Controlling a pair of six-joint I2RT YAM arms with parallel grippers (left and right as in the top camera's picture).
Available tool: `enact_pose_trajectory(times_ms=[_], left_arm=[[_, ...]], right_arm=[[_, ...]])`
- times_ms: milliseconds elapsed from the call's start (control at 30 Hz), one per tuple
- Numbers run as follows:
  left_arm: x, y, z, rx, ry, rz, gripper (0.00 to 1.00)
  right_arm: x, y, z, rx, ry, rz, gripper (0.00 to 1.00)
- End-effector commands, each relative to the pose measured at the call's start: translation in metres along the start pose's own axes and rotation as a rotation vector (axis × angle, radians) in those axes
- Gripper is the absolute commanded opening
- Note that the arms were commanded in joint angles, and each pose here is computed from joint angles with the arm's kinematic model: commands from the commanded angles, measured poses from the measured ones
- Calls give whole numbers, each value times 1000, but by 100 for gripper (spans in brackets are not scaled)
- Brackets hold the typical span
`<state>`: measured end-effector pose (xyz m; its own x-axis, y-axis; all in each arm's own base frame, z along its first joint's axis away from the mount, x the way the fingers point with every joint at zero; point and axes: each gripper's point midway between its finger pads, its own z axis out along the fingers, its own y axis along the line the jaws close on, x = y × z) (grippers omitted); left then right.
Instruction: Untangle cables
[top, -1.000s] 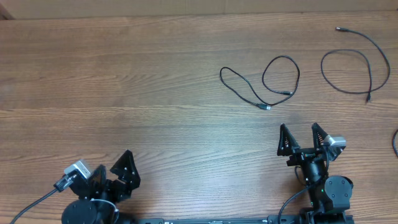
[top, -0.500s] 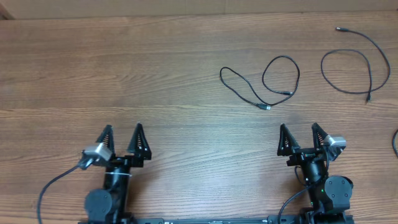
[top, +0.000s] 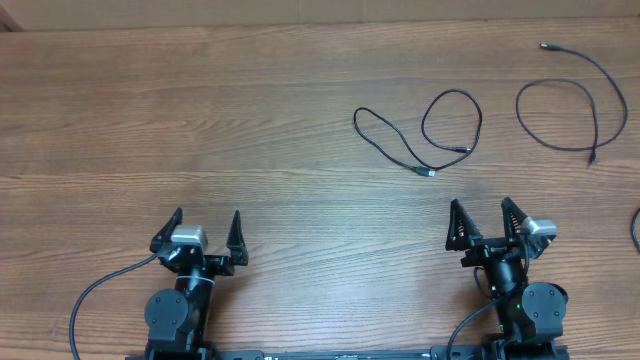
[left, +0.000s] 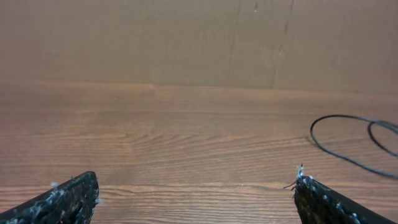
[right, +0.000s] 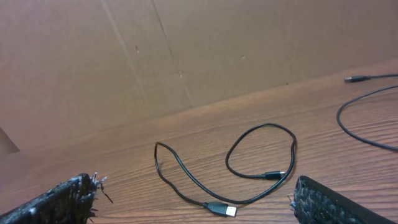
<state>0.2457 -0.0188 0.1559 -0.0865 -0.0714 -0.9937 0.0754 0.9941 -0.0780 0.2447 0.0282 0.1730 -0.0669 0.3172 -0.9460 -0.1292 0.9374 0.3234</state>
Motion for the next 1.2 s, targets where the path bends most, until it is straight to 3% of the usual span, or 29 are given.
enact_pose_trajectory(times_ms=[0, 967, 1167], left_arm=[[0, 2, 0, -10, -5, 62, 100], [0, 3, 0, -11, -4, 62, 99], [0, 3, 0, -11, -4, 62, 99]], right_arm=[[1, -3, 0, 10, -9, -8, 100], [1, -3, 0, 11, -9, -8, 100], [0, -9, 0, 47, -10, -199, 100]])
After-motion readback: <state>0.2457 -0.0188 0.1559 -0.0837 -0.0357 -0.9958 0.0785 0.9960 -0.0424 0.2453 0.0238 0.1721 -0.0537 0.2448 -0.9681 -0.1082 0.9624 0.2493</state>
